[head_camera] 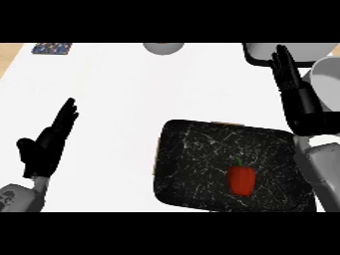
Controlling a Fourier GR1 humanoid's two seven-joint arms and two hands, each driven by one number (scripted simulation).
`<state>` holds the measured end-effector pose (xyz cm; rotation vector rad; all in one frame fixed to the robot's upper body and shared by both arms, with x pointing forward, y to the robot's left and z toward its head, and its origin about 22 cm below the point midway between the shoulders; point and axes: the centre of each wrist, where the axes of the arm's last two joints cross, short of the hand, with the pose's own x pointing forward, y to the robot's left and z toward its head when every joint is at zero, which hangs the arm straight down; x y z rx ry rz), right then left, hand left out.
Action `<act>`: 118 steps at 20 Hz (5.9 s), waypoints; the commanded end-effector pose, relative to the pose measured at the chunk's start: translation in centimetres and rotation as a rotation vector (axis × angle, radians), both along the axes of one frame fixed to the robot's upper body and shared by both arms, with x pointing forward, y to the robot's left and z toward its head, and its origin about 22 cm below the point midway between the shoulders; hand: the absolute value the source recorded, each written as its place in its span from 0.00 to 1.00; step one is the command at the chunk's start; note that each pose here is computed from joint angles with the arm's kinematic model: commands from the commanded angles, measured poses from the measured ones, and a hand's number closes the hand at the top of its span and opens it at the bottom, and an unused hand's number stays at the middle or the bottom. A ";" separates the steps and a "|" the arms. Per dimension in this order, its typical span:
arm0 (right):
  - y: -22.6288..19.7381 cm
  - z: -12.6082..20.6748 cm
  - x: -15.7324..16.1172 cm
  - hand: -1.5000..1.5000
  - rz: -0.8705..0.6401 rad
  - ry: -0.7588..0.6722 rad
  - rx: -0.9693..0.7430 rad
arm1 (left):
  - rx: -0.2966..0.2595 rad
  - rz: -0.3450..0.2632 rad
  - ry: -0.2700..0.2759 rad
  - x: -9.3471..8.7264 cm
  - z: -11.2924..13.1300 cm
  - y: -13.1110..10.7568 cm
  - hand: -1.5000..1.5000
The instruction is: Pick the bell pepper from the tray and place it in the pot
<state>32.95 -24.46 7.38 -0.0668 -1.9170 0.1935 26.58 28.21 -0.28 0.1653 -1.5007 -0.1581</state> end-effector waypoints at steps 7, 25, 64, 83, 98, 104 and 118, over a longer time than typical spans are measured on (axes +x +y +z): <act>-12.1 1.5 -5.6 1.00 -0.482 -0.254 -0.545 | -0.104 0.182 -0.115 -1.2 -0.2 -0.4 0.50; 0.8 -6.9 -29.1 0.00 -0.567 -0.155 -0.668 | -0.162 0.096 -0.225 -2.7 1.1 -4.8 0.50; 11.7 -7.0 -16.4 0.00 -0.551 0.488 -0.976 | -0.147 0.062 -0.222 -3.1 0.9 -5.8 0.50; 9.9 -6.9 -15.8 1.00 -0.633 0.235 -1.051 | -0.167 0.074 -0.199 -2.1 2.1 -4.5 0.50; 15.4 -3.7 -0.2 1.00 -0.421 0.246 -1.152 | -0.151 0.060 -0.203 -2.6 0.2 -5.6 0.50; 16.3 2.7 -1.0 1.00 -0.593 0.068 -1.092 | -0.149 0.067 -0.210 -2.7 1.2 -5.0 0.50; 9.8 6.7 -1.8 1.00 -0.956 0.212 -1.089 | -0.156 0.080 -0.206 -3.3 1.7 -4.4 0.50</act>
